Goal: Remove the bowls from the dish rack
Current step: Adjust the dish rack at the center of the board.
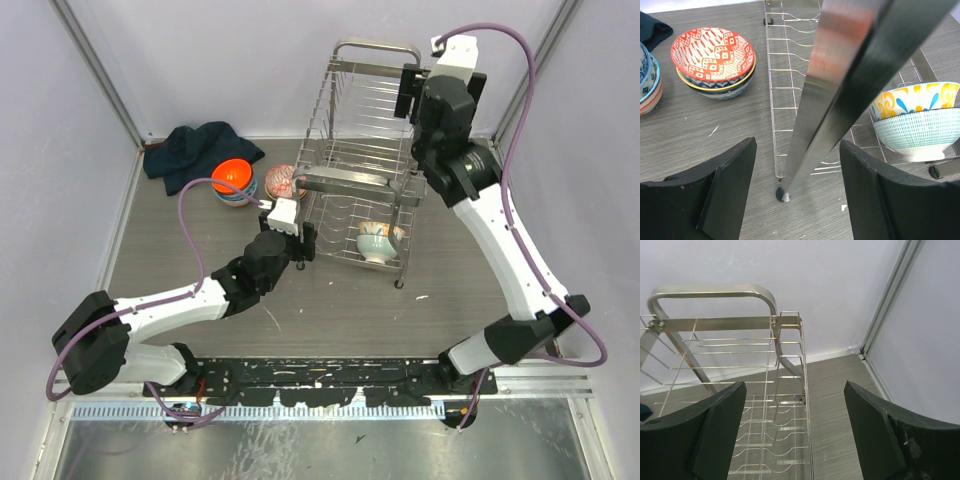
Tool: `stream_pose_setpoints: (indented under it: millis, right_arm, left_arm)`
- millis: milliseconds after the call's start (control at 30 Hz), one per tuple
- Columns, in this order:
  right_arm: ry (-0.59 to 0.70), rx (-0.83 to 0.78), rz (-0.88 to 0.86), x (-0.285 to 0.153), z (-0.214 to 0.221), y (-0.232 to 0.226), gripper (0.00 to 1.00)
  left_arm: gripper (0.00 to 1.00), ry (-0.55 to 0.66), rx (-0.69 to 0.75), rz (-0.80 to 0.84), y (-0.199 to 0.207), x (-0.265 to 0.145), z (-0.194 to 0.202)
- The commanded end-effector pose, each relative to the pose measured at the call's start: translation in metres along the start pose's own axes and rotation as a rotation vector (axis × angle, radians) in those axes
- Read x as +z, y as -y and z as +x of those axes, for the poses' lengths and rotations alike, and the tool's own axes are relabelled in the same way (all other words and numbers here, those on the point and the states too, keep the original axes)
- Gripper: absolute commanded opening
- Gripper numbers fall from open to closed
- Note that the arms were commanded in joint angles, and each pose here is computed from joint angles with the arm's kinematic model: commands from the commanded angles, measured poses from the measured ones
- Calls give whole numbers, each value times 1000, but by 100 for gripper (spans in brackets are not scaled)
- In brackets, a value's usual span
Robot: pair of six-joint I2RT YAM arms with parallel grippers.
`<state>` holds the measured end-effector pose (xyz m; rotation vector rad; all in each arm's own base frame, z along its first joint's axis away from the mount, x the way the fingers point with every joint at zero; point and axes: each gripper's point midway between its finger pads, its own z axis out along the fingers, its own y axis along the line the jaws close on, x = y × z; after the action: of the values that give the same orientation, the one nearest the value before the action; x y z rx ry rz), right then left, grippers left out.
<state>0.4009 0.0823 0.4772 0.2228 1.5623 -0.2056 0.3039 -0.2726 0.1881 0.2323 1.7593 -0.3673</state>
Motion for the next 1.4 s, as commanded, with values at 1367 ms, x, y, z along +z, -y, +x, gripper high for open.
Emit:
stream_pose_setpoints:
  millis: [1367]
  right_arm:
    - [-200, 26, 89, 68, 48, 57, 89]
  left_arm:
    - [75, 28, 22, 22, -12, 30, -19]
